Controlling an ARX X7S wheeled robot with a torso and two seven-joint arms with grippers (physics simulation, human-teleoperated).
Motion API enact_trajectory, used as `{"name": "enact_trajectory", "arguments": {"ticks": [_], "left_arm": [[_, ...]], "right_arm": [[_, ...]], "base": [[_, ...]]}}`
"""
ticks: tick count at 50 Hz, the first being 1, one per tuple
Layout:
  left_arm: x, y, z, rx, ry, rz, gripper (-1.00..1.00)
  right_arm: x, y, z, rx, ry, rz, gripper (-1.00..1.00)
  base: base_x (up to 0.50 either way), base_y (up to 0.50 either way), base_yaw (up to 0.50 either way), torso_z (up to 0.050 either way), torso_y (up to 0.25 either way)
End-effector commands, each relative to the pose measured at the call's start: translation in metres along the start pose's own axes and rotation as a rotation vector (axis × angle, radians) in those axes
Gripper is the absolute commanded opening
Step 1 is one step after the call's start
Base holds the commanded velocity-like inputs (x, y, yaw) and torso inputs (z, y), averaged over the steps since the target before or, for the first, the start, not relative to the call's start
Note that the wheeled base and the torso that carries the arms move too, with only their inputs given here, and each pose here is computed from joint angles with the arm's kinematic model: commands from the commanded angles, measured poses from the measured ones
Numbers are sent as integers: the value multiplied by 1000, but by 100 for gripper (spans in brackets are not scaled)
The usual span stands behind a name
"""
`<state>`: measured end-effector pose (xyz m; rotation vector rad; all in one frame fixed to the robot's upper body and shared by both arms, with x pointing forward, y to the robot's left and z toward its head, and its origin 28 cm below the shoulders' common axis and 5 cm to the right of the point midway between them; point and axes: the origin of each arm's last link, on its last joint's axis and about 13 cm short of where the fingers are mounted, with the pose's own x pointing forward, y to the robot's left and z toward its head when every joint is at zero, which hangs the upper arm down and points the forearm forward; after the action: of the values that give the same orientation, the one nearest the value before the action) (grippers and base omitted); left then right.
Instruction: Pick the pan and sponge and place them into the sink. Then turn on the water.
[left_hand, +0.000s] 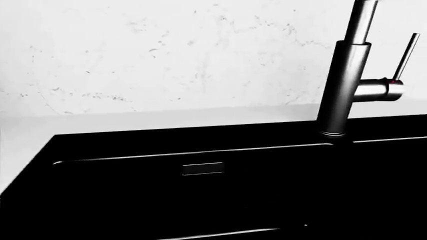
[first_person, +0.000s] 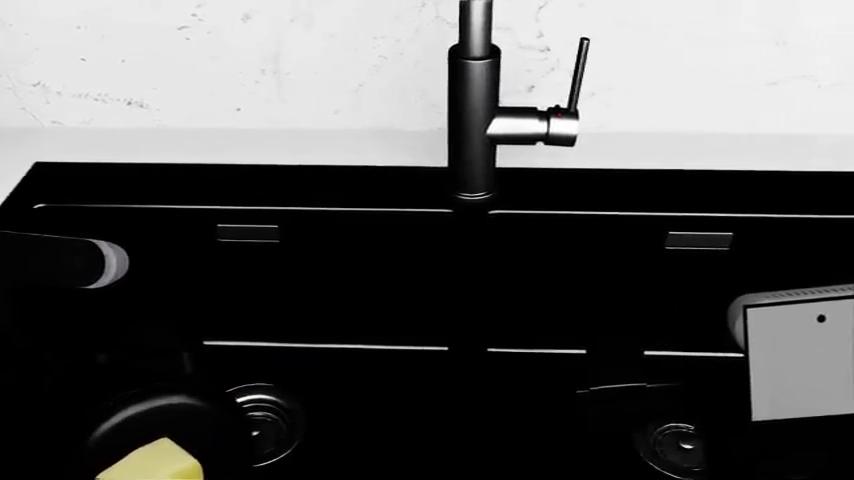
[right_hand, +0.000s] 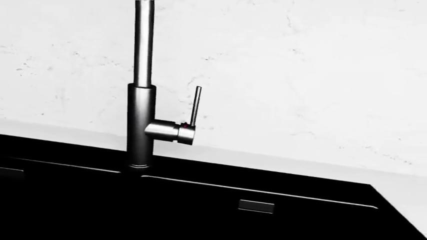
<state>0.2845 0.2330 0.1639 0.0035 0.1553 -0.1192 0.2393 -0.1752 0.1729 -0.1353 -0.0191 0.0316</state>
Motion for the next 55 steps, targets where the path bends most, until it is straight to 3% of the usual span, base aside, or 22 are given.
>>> {"name": "enact_trajectory", "arguments": {"ticks": [1, 14, 40, 55], "left_arm": [[3, -2, -1, -1, 2, 3, 100], [-1, 7, 1, -2, 2, 8, 100], [4, 2, 0, -5, 4, 11, 100], [2, 8, 1, -9, 5, 19, 100]], "right_arm": [[0, 1, -1, 0, 3, -1, 100], [1, 2, -4, 2, 12, -3, 100], [3, 1, 1, -4, 0, -20, 100], [5, 2, -2, -1, 2, -17, 100]], "base": [[16, -277, 0, 0, 0], [15, -253, 0, 0, 0], [11, -1, 0, 0, 0], [151, 0, 0, 0, 0]]}}
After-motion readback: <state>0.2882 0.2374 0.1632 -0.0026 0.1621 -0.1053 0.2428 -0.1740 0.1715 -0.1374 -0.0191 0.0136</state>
